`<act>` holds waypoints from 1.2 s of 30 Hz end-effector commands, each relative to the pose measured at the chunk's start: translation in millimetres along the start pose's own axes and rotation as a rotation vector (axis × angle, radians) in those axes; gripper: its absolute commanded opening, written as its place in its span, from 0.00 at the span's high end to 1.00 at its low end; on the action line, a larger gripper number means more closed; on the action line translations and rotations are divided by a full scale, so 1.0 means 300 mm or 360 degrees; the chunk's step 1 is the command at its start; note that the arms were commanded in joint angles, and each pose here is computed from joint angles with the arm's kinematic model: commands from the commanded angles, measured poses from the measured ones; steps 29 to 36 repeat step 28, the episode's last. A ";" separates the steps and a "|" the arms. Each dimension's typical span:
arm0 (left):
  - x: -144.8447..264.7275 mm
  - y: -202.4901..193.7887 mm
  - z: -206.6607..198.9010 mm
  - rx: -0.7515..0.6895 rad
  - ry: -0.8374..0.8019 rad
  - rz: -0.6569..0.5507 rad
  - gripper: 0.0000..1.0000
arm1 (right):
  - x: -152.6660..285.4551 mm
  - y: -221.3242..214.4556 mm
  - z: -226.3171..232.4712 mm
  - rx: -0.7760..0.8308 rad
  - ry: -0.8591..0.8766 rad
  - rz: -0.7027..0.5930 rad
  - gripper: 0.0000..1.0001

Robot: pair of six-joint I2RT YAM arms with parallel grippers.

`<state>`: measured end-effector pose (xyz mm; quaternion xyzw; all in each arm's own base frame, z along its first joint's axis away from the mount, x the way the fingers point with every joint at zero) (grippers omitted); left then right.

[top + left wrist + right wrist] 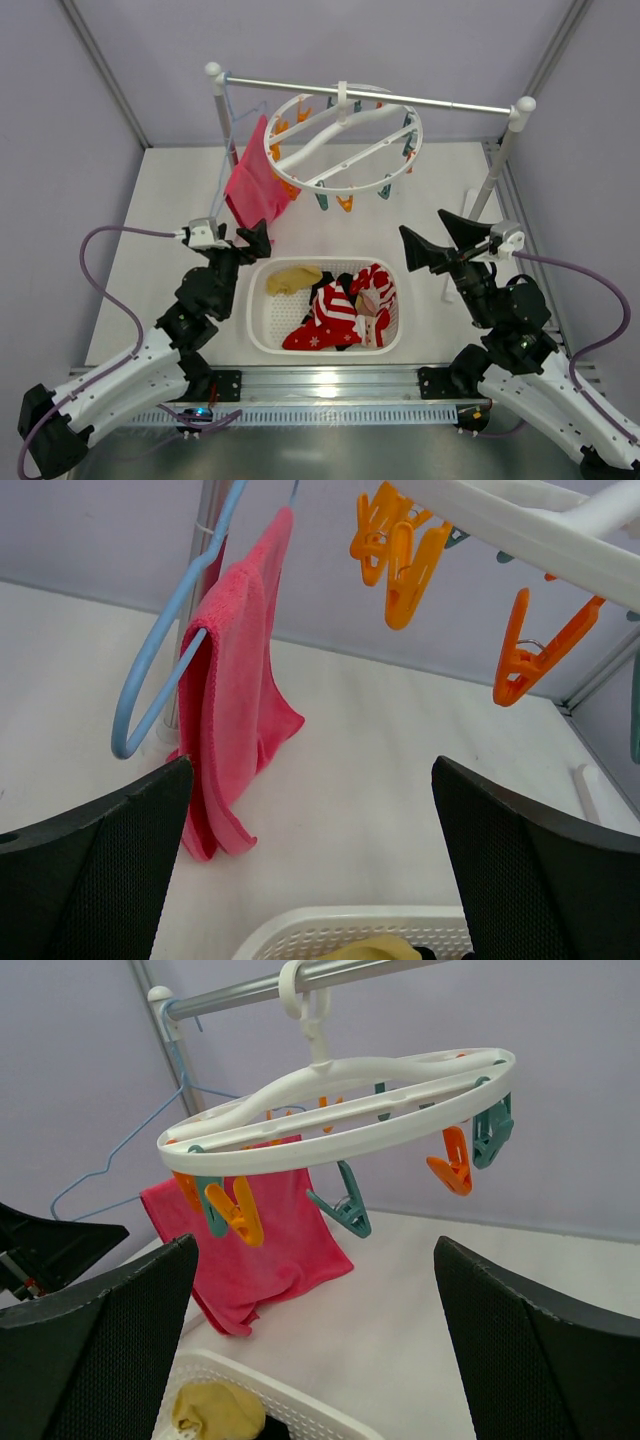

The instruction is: Remove the socks clipped to the hanger

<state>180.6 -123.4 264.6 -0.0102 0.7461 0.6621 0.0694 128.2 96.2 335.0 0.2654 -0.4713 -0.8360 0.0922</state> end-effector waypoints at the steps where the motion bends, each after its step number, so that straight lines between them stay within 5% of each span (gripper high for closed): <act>1: 0.018 -0.005 0.018 0.0073 0.0027 -0.0017 0.00 | -0.014 0.004 -0.005 0.0019 -0.0040 -0.0029 0.00; 36: 0.049 -0.058 0.016 -0.0055 -0.0178 0.0023 0.00 | -0.027 -0.004 -0.007 0.0034 -0.0065 -0.0003 0.00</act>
Point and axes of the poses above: each gripper's point midway between its finger pads, its own x axis back along the fingers, its own z axis along the line the jaws close on, y = z × x, the point moved 10 cm from there along x, back along the fingers, and after that the axes turned 13 degrees about -x, right-handed, at the moved point
